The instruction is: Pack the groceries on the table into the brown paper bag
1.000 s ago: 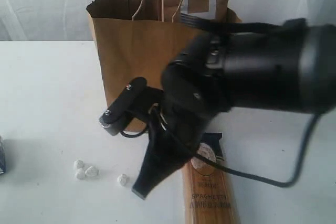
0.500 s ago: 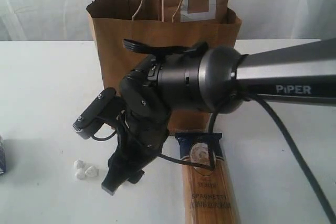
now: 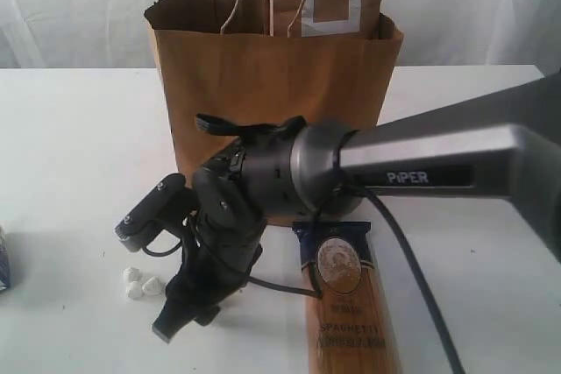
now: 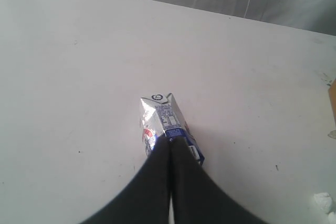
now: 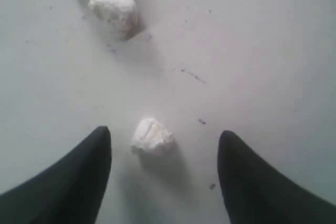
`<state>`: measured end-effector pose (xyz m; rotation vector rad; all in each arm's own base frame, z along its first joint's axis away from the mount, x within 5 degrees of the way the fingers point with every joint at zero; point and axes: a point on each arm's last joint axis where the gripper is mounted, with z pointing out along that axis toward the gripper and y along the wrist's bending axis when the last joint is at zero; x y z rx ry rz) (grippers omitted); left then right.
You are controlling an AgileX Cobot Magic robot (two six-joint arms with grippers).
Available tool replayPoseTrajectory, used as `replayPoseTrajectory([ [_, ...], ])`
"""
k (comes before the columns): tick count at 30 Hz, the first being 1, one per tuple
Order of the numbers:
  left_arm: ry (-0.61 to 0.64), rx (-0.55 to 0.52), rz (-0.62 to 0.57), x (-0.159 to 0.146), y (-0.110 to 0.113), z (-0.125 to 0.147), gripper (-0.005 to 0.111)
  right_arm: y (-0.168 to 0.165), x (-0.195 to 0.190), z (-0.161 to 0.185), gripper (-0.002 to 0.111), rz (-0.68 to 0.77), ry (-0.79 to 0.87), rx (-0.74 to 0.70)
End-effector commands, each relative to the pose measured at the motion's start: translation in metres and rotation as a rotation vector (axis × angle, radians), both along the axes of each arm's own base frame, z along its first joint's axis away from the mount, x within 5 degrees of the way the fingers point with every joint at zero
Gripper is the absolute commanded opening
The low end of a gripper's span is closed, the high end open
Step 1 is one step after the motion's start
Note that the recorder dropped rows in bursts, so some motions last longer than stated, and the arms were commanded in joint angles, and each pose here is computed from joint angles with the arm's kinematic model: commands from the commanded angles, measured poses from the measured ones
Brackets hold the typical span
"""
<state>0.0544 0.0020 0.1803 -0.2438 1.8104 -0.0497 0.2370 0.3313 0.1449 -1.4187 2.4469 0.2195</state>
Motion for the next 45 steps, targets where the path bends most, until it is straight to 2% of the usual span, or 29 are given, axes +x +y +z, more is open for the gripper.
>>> replayPoseTrajectory([
  [1,-0.005,-0.013,0.003,0.000,0.000,-0.001,0.000,0.002,0.001,-0.006,0.055,0.008,0.004,-0.003],
  [6,-0.005,-0.013,0.003,0.000,0.000,-0.001,0.000,0.005,0.003,-0.008,0.055,0.004,-0.013,0.023],
  [8,-0.005,-0.013,0.003,0.000,0.000,-0.001,0.000,0.005,0.002,-0.008,0.050,-0.005,-0.006,0.032],
  [10,-0.005,-0.013,0.003,0.000,0.000,-0.001,0.000,0.004,0.002,-0.009,0.038,-0.006,0.005,0.022],
  [14,-0.005,-0.013,0.003,0.000,0.000,-0.001,0.000,0.001,-0.001,-0.007,0.004,-0.003,0.025,-0.006],
  [15,-0.005,-0.013,0.003,0.000,0.000,-0.001,0.000,0.001,-0.001,-0.004,0.000,-0.003,0.027,-0.009],
  [19,-0.005,-0.013,0.003,0.000,0.000,-0.001,0.000,-0.003,-0.006,0.031,0.000,-0.020,0.028,0.046],
  [23,-0.005,-0.013,0.003,0.000,0.000,-0.001,0.000,-0.010,-0.033,0.091,0.000,-0.013,0.065,0.135],
  [28,-0.004,-0.013,-0.006,0.000,-0.001,-0.001,0.000,-0.024,-0.088,0.168,0.000,0.189,0.075,0.303],
  [29,-0.004,-0.013,-0.011,0.000,-0.001,-0.001,0.000,-0.030,-0.099,0.187,0.000,0.248,0.044,0.366],
  [31,-0.004,-0.013,-0.014,0.000,-0.001,-0.001,0.000,-0.040,-0.107,0.215,0.000,0.259,-0.029,0.479],
  [34,-0.006,-0.013,-0.013,0.000,-0.001,-0.001,0.000,-0.062,-0.108,0.264,0.000,0.178,-0.239,0.699],
  [35,-0.006,-0.013,-0.013,0.000,-0.001,-0.001,0.000,-0.071,-0.103,0.279,0.000,0.094,-0.305,0.790],
  [37,-0.006,-0.013,-0.013,0.000,-0.001,-0.001,0.000,-0.084,-0.094,0.296,0.000,-0.041,-0.333,0.890],
  [45,-0.006,-0.013,-0.013,0.000,-0.001,-0.001,0.000,-0.092,-0.030,0.318,0.000,-0.240,-0.263,0.791],
])
